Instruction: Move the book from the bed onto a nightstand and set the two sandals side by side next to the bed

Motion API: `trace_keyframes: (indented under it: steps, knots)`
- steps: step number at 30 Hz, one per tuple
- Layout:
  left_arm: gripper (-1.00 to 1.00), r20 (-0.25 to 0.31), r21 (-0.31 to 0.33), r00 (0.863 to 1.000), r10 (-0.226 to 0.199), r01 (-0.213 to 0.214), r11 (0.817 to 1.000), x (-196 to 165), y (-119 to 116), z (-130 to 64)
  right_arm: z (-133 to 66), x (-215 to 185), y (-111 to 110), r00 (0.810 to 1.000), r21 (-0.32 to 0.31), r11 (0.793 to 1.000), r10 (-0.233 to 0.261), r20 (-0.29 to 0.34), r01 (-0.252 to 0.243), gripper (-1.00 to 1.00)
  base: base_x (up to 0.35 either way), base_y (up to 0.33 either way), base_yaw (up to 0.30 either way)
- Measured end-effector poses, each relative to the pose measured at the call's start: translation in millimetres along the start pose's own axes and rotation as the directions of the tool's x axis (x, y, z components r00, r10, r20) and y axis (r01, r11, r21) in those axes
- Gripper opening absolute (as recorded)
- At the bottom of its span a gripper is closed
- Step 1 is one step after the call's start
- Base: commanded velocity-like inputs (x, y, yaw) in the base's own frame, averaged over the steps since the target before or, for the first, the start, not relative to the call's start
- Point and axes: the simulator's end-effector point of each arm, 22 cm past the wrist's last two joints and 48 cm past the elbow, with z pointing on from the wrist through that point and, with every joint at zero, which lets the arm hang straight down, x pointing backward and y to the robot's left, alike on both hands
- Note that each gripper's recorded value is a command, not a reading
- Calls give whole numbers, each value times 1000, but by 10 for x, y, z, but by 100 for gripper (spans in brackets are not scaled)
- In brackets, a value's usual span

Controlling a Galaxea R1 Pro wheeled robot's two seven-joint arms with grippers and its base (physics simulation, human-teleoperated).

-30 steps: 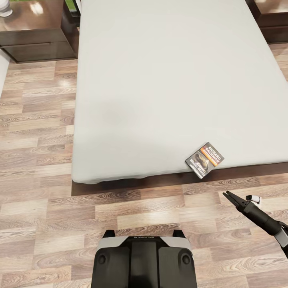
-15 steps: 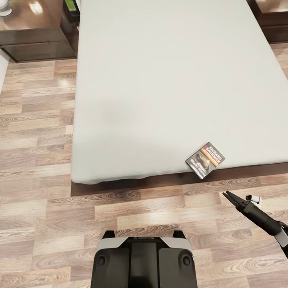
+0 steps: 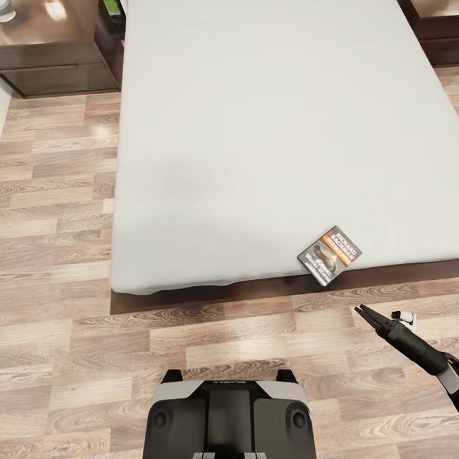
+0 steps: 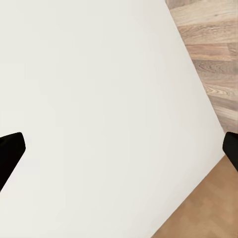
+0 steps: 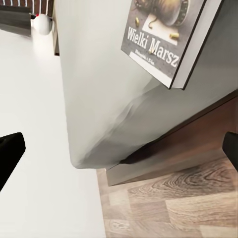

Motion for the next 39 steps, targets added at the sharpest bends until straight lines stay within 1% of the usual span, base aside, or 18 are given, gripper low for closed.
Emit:
trace_keyframes:
  steps: [6, 13, 32, 39]
  knots:
    - [100, 0, -1, 1000, 1, -1, 1000, -55, -50, 28, 38, 2, -67, 1000, 0, 1000, -3, -1, 3, 100, 0, 0, 0]
    - [100, 0, -1, 1000, 2, -2, 1000, -49, -49, 28, 36, -7, -65, 1000, -1, 1000, -5, 1, 5, 100, 0, 0, 0]
    - [100, -1, 0, 1000, 5, -5, 1000, -213, -229, 127, 190, 40, -286, 1000, -9, 1000, -9, 3, 9, 100, 0, 0, 0]
    - [100, -2, 0, 1000, 5, -5, 1000, -212, -229, 127, 198, 41, -281, 1000, -11, 1000, -12, 2, 12, 100, 0, 0, 0]
